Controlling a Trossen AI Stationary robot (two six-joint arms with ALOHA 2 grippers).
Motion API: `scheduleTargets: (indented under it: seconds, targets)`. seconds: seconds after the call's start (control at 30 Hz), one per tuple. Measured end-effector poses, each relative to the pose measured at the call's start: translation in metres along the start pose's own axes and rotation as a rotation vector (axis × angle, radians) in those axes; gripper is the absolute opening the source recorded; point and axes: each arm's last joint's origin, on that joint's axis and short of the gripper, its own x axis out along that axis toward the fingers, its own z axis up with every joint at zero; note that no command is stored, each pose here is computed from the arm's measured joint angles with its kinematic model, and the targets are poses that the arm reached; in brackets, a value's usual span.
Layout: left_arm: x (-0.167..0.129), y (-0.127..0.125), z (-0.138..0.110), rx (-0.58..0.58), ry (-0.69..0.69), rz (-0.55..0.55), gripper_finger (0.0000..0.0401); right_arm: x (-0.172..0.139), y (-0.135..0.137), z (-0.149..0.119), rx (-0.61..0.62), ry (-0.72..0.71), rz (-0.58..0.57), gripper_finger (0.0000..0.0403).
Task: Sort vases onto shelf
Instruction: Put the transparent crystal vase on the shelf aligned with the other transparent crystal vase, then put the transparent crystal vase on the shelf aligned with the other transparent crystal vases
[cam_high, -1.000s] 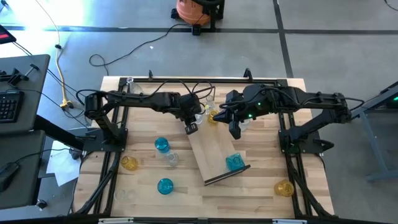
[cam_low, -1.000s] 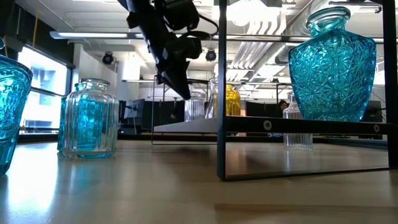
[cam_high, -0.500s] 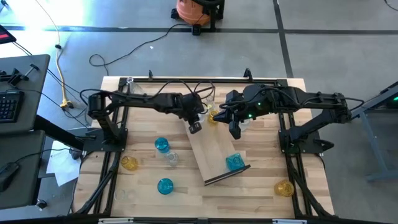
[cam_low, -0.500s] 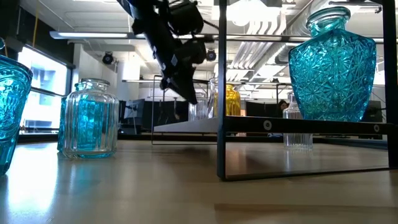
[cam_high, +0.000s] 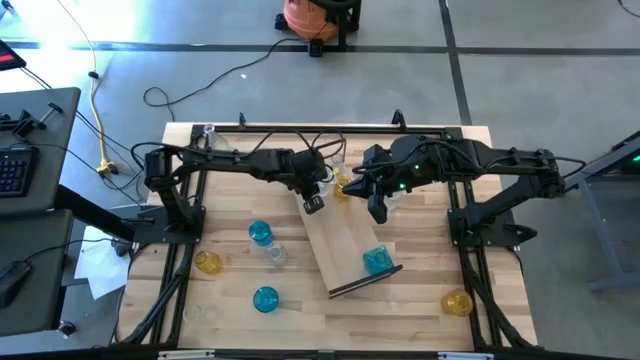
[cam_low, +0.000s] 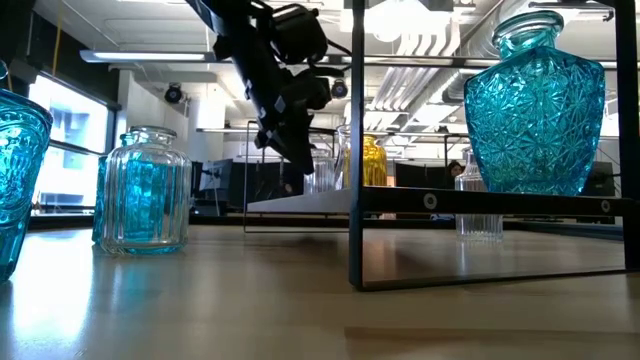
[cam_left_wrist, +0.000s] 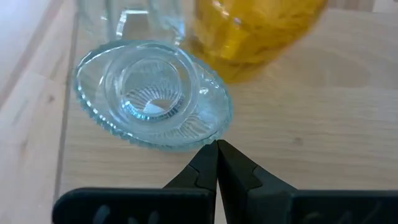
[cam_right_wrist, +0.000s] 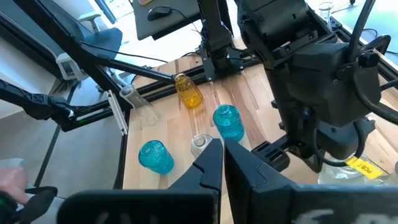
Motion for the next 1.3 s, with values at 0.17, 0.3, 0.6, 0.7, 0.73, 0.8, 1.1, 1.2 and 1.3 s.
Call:
scheduleTargets:
  seconds: [0.17, 0.3, 0.6, 0.7, 0.73, 0.8, 1.1, 1.2, 1.3]
  targets:
    - [0.0, 0.005, 0.001, -0.012, -0.005, 0.007, 0.0, 0.0, 0.0, 0.0, 0.0, 0.0, 0.0, 0.0]
    - [0.0, 0.007, 0.002, -0.017, -0.006, 0.009, 0.0, 0.0, 0.0, 0.0, 0.0, 0.001, 0.0, 0.0]
    - [0.0, 0.007, 0.004, -0.018, -0.032, 0.004, 0.0, 0.0, 0.0, 0.0, 0.0, 0.001, 0.0, 0.0]
    - [0.0, 0.007, 0.004, -0.019, -0.03, 0.004, 0.0, 0.0, 0.0, 0.0, 0.0, 0.001, 0.0, 0.0]
    - [0.0, 0.006, 0.004, -0.019, -0.029, 0.004, 0.0, 0.0, 0.0, 0.0, 0.0, 0.001, 0.0, 0.0]
    - [0.0, 0.006, 0.003, -0.025, -0.024, 0.0, 0.0, 0.0, 0.0, 0.0, 0.007, 0.001, -0.001, 0.0]
    - [-0.032, -0.013, -0.003, 0.041, 0.061, -0.059, 0.0, 0.0, 0.002, -0.001, 0.005, 0.007, 0.003, 0.0]
    - [-0.059, -0.017, -0.001, 0.057, 0.02, -0.052, 0.0, 0.0, 0.001, -0.002, 0.008, 0.017, -0.001, 0.0]
    - [-0.095, -0.016, 0.0, 0.049, -0.064, -0.055, 0.0, 0.0, 0.001, -0.002, 0.006, 0.014, -0.012, 0.0]
